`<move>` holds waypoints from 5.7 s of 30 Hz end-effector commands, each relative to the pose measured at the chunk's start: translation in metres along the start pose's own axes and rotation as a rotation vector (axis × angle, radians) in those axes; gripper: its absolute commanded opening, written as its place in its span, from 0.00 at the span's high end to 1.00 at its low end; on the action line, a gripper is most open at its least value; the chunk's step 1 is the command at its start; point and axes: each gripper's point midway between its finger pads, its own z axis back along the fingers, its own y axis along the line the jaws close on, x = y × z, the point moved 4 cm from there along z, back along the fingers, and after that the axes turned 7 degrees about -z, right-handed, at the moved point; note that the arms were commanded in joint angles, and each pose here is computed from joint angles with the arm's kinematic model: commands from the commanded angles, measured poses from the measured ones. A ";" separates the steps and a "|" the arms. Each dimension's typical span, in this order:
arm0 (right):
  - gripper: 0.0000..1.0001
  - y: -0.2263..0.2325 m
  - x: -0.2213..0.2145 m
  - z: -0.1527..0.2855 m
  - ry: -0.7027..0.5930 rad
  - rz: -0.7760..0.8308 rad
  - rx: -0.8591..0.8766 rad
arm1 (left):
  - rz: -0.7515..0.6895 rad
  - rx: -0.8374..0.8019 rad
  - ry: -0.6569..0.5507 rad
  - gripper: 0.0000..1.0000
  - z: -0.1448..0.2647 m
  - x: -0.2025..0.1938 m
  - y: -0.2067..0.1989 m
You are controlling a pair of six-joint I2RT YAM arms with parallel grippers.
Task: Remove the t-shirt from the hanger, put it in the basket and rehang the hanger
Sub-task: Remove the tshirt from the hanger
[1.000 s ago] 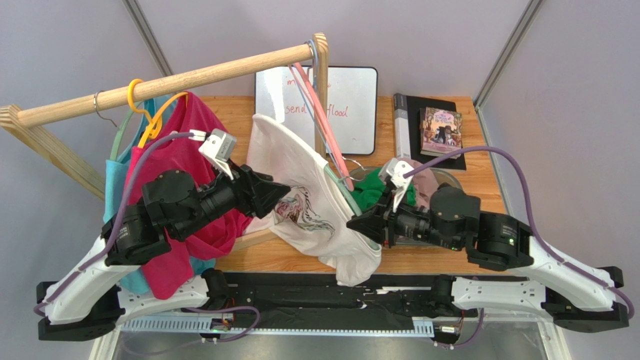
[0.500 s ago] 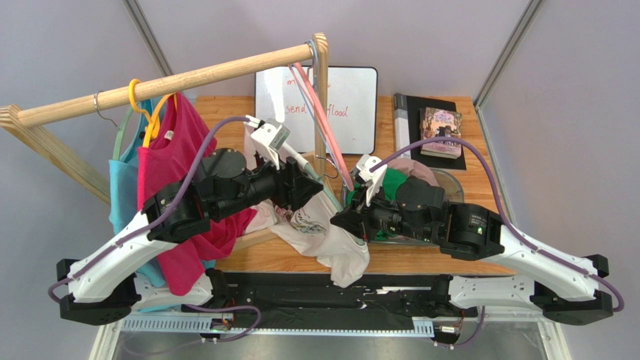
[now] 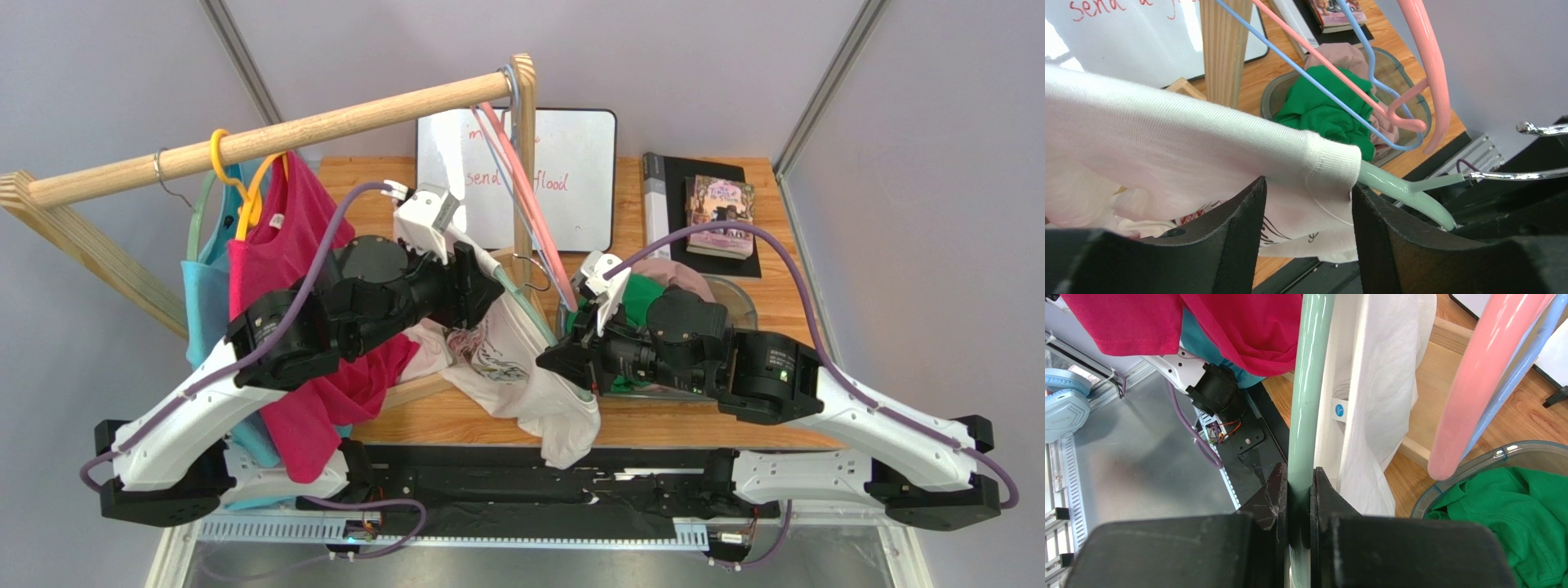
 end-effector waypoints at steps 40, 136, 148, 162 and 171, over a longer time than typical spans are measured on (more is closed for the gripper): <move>1.00 0.002 0.010 0.072 -0.107 0.042 0.128 | 0.112 0.368 -0.034 0.33 0.018 -0.014 0.100; 1.00 0.033 0.074 -0.028 -0.152 -0.062 0.110 | 0.077 0.002 -0.107 0.53 0.006 0.015 0.042; 1.00 0.016 0.078 -0.051 -0.149 -0.066 0.043 | 0.088 -0.133 -0.125 1.00 0.034 0.012 0.007; 1.00 0.018 0.072 -0.062 -0.134 -0.085 0.086 | 0.082 -0.050 -0.290 0.34 0.080 0.029 0.034; 1.00 0.021 0.070 -0.061 -0.117 -0.110 0.099 | 0.022 -0.157 -0.205 0.76 0.042 0.045 0.001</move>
